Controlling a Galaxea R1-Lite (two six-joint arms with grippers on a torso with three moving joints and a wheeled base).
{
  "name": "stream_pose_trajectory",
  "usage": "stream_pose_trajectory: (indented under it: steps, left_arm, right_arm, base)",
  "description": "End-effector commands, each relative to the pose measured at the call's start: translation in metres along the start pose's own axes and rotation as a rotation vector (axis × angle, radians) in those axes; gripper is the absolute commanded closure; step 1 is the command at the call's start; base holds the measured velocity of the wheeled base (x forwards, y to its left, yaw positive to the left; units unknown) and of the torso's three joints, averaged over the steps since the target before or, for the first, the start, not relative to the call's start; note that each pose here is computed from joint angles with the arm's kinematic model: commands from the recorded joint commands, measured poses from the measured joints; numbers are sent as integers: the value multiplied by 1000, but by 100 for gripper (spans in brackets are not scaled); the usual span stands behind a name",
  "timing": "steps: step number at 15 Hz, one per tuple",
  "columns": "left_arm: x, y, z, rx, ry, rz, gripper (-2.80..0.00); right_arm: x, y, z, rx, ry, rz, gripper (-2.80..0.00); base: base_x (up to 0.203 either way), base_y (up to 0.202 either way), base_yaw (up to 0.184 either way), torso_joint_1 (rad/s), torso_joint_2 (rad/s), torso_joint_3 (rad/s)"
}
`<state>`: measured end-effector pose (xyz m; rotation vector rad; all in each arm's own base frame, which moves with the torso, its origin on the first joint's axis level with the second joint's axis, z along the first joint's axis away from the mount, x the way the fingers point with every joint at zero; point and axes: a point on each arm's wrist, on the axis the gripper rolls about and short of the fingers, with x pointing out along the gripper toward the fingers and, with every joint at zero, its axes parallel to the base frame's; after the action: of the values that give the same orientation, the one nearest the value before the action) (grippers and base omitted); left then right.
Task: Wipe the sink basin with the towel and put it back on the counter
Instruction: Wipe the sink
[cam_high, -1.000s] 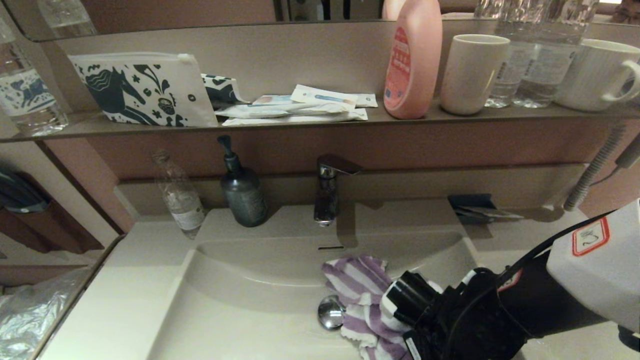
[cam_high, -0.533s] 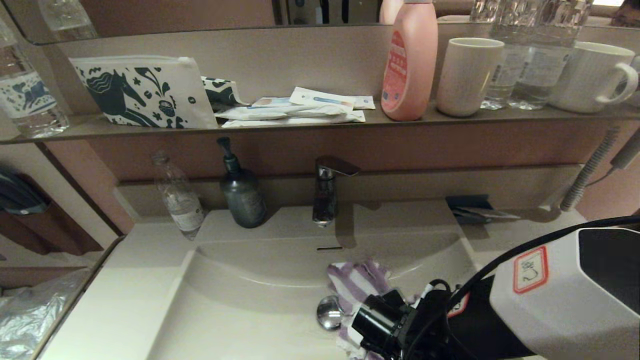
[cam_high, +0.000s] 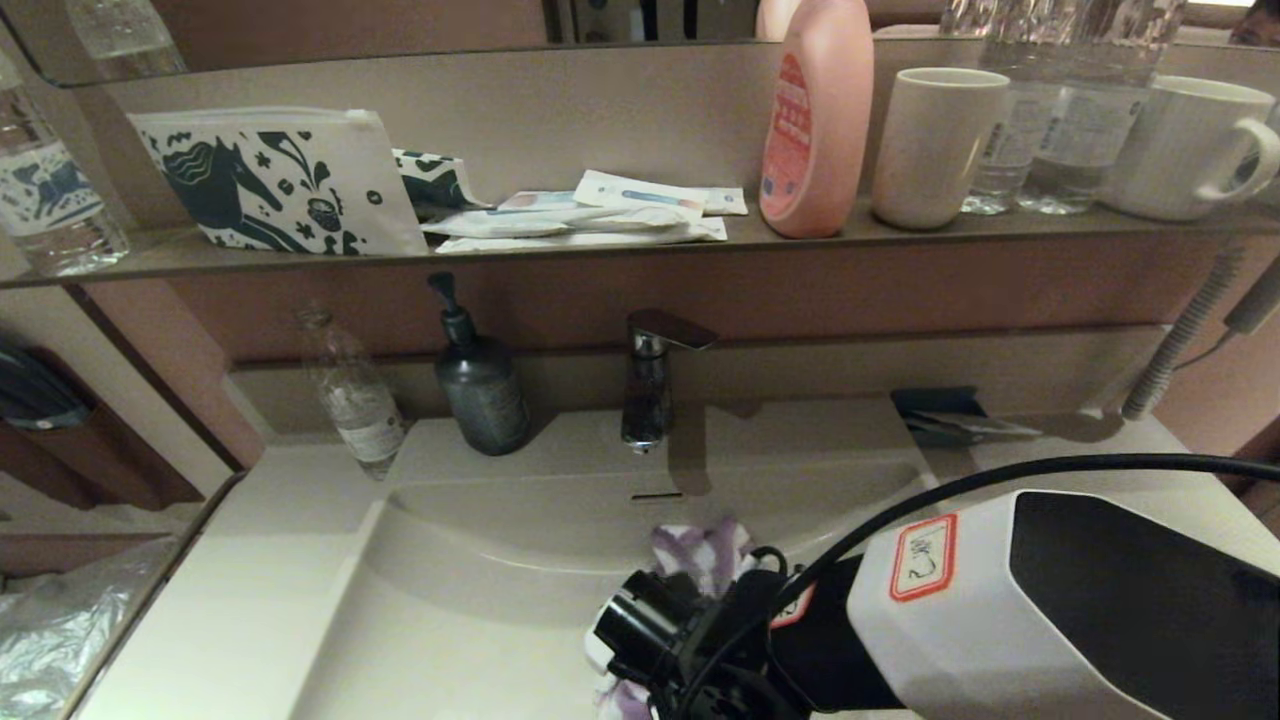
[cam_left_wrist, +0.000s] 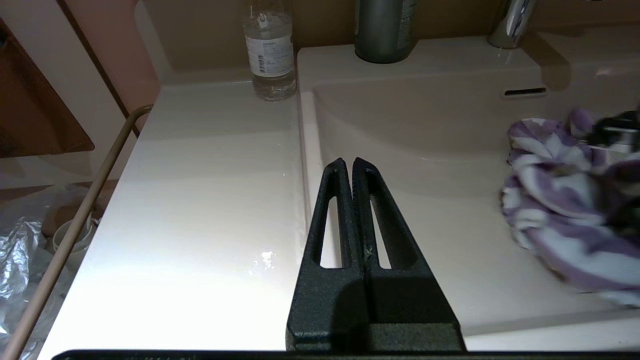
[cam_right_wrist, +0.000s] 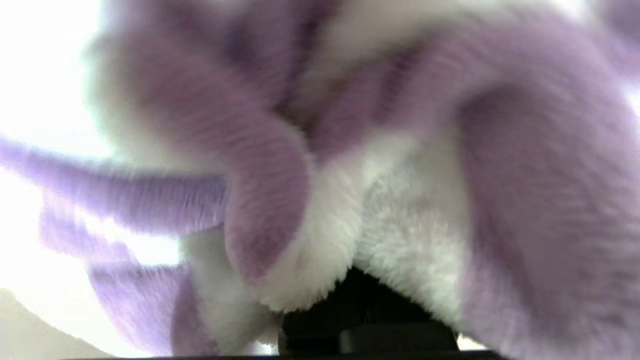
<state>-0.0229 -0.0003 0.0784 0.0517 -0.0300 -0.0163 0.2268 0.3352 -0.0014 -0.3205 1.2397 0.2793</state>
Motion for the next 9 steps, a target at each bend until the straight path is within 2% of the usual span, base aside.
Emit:
stream_pose_trajectory:
  steps: [1, 4, 8, 9]
  left_arm:
    - [0, 0, 0, 1, 0, 0, 0]
    - [0, 0, 0, -1, 0, 0, 0]
    - [0, 0, 0, 1, 0, 0, 0]
    - [0, 0, 0, 1, 0, 0, 0]
  right_arm:
    - [10, 19, 9, -7, -33, 28, 0]
    - [9, 43, 22, -8, -88, 98, 0]
    - [3, 71, 46, 32, -188, 199, 0]
    - [2, 78, 55, 67, -228, 236, 0]
  base:
    - [0, 0, 0, 0, 0, 0]
    - [0, 0, 0, 0, 0, 0]
    - [0, 0, 0, 0, 0, 0]
    - [0, 0, 0, 0, 0, 0]
